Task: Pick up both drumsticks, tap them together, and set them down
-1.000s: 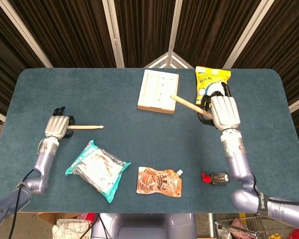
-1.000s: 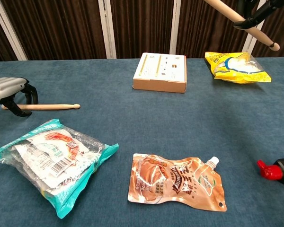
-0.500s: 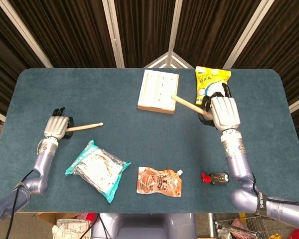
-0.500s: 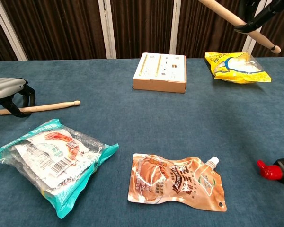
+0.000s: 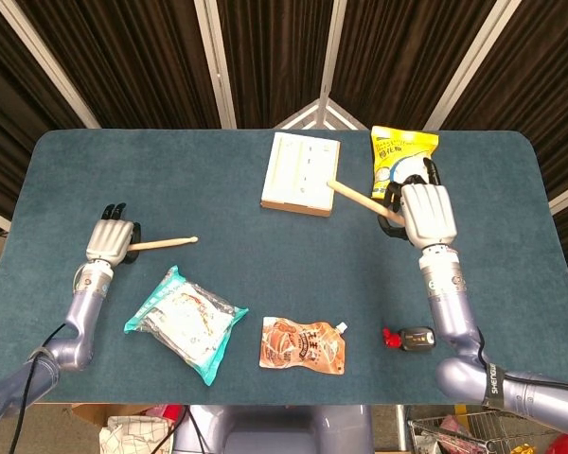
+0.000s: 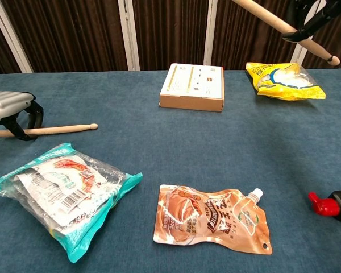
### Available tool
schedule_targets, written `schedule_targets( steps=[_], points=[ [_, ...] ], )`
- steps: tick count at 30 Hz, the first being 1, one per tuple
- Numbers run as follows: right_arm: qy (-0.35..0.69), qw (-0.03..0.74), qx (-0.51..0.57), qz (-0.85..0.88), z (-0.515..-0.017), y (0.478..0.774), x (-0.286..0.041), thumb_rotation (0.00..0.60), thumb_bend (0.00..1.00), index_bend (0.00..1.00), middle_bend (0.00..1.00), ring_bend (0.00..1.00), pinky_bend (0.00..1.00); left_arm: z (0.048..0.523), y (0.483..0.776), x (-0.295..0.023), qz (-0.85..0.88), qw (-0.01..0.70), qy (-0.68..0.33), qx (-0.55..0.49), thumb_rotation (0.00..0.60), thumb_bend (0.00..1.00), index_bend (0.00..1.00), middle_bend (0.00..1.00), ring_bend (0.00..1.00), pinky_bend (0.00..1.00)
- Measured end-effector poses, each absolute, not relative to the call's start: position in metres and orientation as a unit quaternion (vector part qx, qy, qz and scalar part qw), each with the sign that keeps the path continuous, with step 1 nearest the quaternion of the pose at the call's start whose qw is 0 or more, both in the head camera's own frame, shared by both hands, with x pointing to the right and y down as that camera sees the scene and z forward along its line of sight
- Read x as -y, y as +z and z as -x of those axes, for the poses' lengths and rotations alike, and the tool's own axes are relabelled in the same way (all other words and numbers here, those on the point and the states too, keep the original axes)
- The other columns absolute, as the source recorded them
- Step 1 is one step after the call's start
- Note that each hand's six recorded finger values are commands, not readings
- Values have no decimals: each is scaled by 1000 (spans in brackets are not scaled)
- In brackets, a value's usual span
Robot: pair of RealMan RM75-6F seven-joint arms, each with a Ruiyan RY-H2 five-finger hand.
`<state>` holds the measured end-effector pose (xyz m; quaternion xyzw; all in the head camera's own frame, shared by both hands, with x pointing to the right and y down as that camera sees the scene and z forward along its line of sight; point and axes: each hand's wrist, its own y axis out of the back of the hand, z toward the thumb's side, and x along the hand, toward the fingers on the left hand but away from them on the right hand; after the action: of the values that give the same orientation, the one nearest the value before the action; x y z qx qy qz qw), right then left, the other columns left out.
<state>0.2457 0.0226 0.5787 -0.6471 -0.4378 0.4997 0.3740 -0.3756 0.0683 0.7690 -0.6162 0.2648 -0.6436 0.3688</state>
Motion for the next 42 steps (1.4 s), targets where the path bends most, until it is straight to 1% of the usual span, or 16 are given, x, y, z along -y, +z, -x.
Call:
schedule_targets(
  steps=[12, 17, 26, 29, 34, 38, 42],
  points=[
    [502, 381, 437, 642, -247, 577, -26, 600, 408, 732, 629, 340, 0, 377, 770, -70, 598, 380, -661, -247, 600, 438, 599, 570, 66, 0],
    [506, 383, 436, 638, -249, 577, -25, 600, 409, 735, 629, 341, 0, 375, 763, -66, 592, 389, -659, -251, 600, 438, 609, 573, 67, 0],
    [506, 389, 428, 640, -245, 583, -22, 600, 412, 735, 636, 346, 0, 376, 732, -52, 577, 423, -640, -280, 600, 438, 614, 572, 68, 0],
    [504, 389, 426, 643, -242, 585, -22, 600, 432, 735, 640, 352, 0, 375, 719, -49, 579, 432, -623, -299, 600, 438, 615, 572, 69, 0],
    [502, 387, 423, 648, -238, 590, -19, 600, 435, 736, 644, 353, 0, 367, 697, -45, 597, 446, -575, -337, 600, 439, 615, 573, 70, 0],
    [498, 385, 419, 654, -231, 595, -14, 600, 435, 736, 645, 353, 0, 356, 680, -46, 626, 442, -525, -371, 600, 439, 616, 573, 70, 0],
    [492, 387, 415, 660, -219, 596, -8, 600, 435, 737, 646, 356, 0, 335, 664, -53, 676, 410, -463, -401, 600, 438, 616, 572, 70, 0]
  ],
)
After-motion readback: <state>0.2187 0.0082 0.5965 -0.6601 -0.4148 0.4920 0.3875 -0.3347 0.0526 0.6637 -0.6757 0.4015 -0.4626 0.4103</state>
